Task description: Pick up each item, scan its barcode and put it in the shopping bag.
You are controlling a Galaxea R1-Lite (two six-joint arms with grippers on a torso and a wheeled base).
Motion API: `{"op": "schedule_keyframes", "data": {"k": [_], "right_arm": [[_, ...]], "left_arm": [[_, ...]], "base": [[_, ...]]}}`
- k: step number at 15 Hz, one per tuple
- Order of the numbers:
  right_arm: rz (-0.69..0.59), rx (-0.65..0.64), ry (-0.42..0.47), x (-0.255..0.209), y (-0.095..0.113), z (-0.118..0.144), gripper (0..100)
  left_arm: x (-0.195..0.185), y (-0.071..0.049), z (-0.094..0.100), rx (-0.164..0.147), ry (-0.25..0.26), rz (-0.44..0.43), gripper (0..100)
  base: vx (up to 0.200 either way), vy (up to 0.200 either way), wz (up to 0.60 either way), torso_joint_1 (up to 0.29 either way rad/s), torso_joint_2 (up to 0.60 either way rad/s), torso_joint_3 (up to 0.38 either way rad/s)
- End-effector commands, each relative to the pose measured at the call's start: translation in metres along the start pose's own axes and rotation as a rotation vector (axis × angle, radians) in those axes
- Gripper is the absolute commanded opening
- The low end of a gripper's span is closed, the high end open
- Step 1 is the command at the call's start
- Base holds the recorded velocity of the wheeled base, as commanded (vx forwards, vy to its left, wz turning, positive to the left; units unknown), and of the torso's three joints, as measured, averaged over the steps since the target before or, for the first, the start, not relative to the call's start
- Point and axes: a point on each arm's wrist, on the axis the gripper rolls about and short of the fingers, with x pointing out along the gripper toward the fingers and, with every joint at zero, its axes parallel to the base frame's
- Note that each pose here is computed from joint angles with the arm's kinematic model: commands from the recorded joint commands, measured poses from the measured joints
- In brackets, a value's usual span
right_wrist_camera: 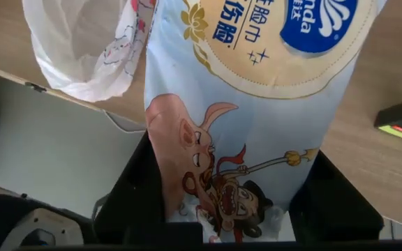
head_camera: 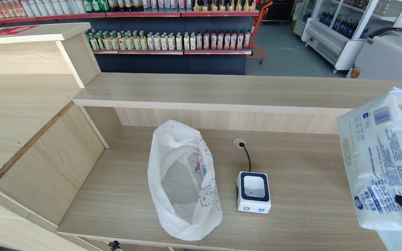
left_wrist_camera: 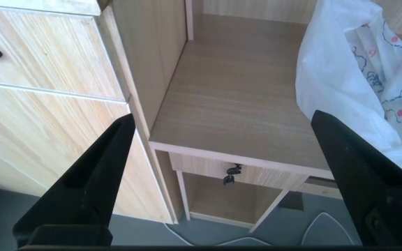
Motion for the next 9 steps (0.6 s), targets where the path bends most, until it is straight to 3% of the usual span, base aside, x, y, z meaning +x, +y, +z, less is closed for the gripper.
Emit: {"op": "schedule_keyframes", "data": {"k": [1, 6, 8, 9], "right_arm": [[-0.025, 0.002, 0.007, 0.006, -0.006, 0.009, 0], [-0.119, -0.212, 0.016, 0.009, -0.017, 0.012, 0], [-0.217, -0.450, 0.074, 0.007, -0.029, 0.008, 0], [-0.220, -0.507, 0.087, 0.007, -0.032, 0.007, 0]], "left_arm": [[0.000, 0.000, 0.000, 0.000, -0.001, -0.001, 100], [0.000, 0.000, 0.000, 0.000, -0.001, 0.001, 100], [0.000, 0.000, 0.000, 0.000, -0.001, 0.001, 100], [0.000, 0.000, 0.000, 0.000, -0.001, 0.001, 100]], "base": [[0.000, 0.000, 0.00, 0.000, 0.00, 0.000], [0.000, 0.000, 0.00, 0.000, 0.00, 0.000], [0.000, 0.000, 0.00, 0.000, 0.00, 0.000], [0.000, 0.000, 0.00, 0.000, 0.00, 0.000]]}}
